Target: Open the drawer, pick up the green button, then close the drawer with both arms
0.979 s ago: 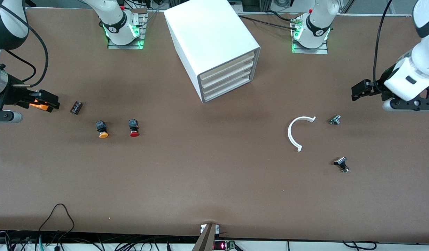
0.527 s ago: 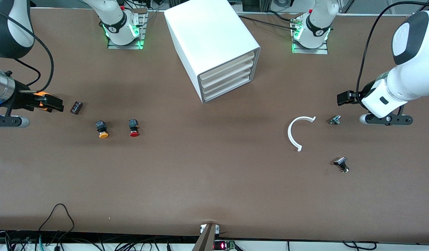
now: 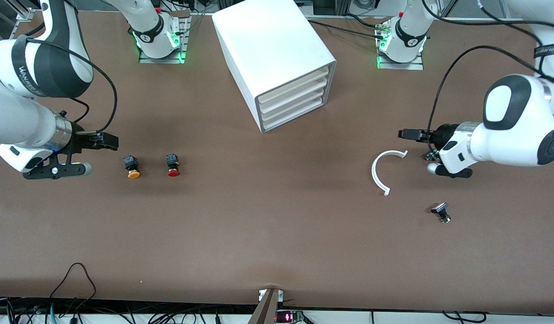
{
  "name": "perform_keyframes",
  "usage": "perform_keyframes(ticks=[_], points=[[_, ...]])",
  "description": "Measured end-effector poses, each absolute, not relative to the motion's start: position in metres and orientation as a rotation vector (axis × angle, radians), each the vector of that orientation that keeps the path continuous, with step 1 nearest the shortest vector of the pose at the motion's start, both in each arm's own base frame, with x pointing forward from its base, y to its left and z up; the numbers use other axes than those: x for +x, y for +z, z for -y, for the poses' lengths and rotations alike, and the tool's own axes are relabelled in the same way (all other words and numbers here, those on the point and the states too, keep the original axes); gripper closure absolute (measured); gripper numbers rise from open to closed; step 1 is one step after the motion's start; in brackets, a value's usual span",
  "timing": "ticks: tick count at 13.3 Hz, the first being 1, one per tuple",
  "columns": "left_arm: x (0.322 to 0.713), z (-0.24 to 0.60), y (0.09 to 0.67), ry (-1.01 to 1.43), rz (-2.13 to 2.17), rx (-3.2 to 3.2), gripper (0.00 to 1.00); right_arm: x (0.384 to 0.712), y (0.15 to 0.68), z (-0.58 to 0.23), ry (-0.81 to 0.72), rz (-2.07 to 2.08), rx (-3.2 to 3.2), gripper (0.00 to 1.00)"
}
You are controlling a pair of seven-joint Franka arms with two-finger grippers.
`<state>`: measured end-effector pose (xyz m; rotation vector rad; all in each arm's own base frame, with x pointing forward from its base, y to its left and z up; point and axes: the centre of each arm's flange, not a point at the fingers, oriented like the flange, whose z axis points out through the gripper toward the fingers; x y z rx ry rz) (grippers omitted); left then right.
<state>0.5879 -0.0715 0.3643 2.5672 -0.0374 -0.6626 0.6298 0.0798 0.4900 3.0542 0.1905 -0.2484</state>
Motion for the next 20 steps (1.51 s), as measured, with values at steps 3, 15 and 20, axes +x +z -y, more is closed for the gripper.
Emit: perform_keyframes(ticks=[3, 15, 20], points=[[0.572, 0.090, 0.310, -0.725, 0.086, 2.343, 0.00, 0.627, 0.491, -0.100, -0.245, -0.273, 3.048, 0.00], [0.470, 0.238, 0.164, -0.693, 0.282, 1.967, 0.00, 0.628, 0.493, -0.124, -0.208, -0.636, 3.235, 0.00], [0.436, 0.266, 0.147, -0.673, 0.273, 1.953, 0.02, 0.627, 0.494, -0.162, -0.106, -0.918, 3.168, 0.00]])
